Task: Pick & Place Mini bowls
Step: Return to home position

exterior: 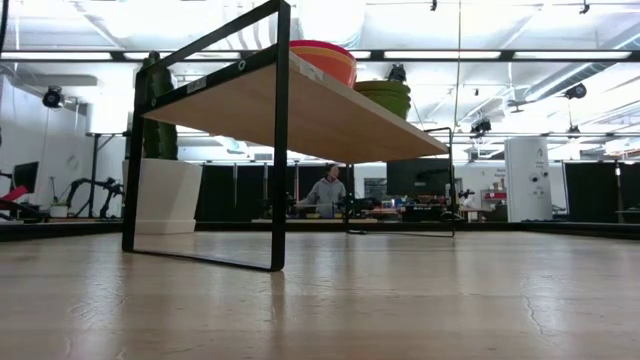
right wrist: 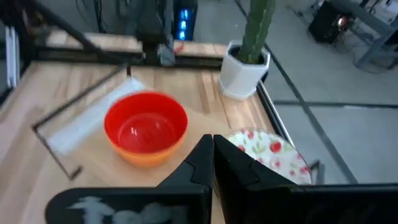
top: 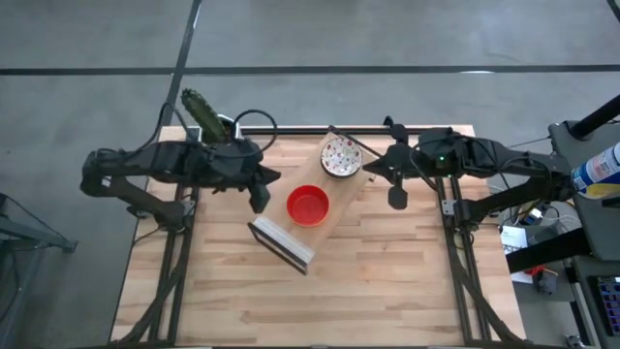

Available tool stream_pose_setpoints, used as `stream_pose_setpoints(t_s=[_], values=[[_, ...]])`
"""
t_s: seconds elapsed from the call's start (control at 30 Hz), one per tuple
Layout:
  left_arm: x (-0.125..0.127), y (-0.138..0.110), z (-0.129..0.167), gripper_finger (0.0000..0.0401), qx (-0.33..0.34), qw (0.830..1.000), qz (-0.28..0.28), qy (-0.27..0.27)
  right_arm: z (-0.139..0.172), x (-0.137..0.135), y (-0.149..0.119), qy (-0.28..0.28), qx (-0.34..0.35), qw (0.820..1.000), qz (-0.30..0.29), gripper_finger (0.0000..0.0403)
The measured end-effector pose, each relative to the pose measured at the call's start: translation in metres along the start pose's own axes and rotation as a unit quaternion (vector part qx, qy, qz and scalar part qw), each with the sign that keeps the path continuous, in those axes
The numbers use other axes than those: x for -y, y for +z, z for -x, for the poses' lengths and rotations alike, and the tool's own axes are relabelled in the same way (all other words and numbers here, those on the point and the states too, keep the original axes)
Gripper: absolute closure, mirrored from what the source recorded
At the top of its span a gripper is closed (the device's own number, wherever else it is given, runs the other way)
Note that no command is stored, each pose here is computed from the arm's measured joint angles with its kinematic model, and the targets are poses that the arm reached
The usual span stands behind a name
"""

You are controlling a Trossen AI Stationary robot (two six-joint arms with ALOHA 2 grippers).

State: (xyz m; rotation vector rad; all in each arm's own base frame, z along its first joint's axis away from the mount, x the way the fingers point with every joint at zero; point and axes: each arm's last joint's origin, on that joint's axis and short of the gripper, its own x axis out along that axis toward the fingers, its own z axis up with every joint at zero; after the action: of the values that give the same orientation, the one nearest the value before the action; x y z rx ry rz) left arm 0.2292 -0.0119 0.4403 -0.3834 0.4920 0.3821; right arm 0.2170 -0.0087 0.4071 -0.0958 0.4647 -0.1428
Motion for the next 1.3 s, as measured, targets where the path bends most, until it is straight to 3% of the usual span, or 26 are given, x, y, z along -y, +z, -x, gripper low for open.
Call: stream_pose_setpoints(t_s=[0.17, 0.33, 0.47, 0.6, 0.7, 0.93, 1.03, 1.13, 1.3], values=[[-0.002, -0.013, -0.004, 0.0401, 0.06, 0.998, -0.023, 0.001, -0.011, -0.002, -0.006, 0.002, 0.024, 1.0, -0.004, 0.0394], [-0.004, -0.033, 0.008, 0.0401, 0.127, 0.988, -0.044, -0.076, -0.012, 0.001, -0.012, 0.057, 0.029, 0.998, -0.015, 0.0394], [-0.011, -0.054, 0.027, 0.0401, 0.19, 0.97, -0.069, -0.133, -0.01, 0.009, -0.015, 0.05, 0.029, 0.998, -0.026, 0.0394], [-0.034, -0.086, 0.03, 0.0401, 0.161, 0.973, -0.118, -0.116, -0.011, 0.014, -0.026, 0.058, 0.023, 0.998, -0.031, 0.0394], [-0.046, -0.107, 0.028, 0.0401, 0.148, 0.976, -0.097, -0.125, -0.015, 0.015, -0.04, 0.088, 0.021, 0.995, -0.041, 0.0394], [-0.056, -0.132, 0.024, 0.0401, 0.233, 0.94, -0.129, -0.214, -0.015, 0.01, -0.064, 0.129, 0.151, 0.98, -0.03, 0.0394], [-0.062, -0.147, 0.017, 0.0401, 0.231, 0.94, -0.132, -0.216, -0.014, 0.01, -0.082, 0.103, 0.147, 0.984, -0.003, 0.0394], [-0.066, -0.16, 0.01, 0.0401, 0.221, 0.943, -0.106, -0.224, -0.017, 0.008, -0.106, 0.099, 0.109, 0.989, -0.014, 0.0394], [-0.071, -0.176, 0.003, 0.0401, 0.233, 0.933, -0.104, -0.254, -0.006, 0.004, -0.123, 0.108, 0.174, 0.979, -0.016, 0.0394]])
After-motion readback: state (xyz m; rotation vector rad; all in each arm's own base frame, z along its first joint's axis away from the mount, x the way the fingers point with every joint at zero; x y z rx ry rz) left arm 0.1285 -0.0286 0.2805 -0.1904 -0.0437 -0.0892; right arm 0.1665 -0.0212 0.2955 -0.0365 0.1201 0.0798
